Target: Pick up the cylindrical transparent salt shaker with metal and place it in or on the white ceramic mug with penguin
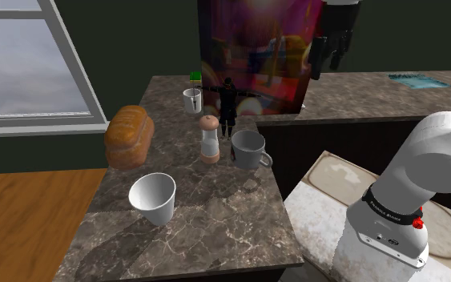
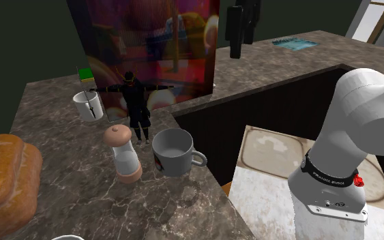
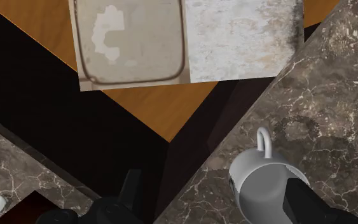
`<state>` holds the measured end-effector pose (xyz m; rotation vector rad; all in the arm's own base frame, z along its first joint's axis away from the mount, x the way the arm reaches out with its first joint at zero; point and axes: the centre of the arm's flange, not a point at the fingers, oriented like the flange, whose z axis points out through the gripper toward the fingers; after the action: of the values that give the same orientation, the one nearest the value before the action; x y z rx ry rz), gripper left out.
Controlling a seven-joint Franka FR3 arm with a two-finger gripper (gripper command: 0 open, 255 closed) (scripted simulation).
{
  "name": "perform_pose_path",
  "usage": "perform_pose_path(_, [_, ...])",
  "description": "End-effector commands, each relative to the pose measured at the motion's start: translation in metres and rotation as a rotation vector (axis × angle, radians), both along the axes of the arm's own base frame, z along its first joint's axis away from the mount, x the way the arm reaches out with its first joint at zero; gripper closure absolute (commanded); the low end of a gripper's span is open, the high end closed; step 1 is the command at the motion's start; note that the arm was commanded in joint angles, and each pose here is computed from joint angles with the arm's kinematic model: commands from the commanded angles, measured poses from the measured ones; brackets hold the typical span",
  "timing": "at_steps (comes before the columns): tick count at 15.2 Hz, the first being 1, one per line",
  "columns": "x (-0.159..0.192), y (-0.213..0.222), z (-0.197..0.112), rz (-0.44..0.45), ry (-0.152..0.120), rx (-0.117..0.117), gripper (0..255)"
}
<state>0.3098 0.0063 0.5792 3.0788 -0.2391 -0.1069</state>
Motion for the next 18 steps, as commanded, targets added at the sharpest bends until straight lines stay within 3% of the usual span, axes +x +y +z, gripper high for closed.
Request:
perform_pose_path(1, [0.000,0.000,0.000,0.000,0.000,0.000,0])
perform_pose_path(18, [0.153,0.132,-0.089,0.003,-0.060,-0.031,0])
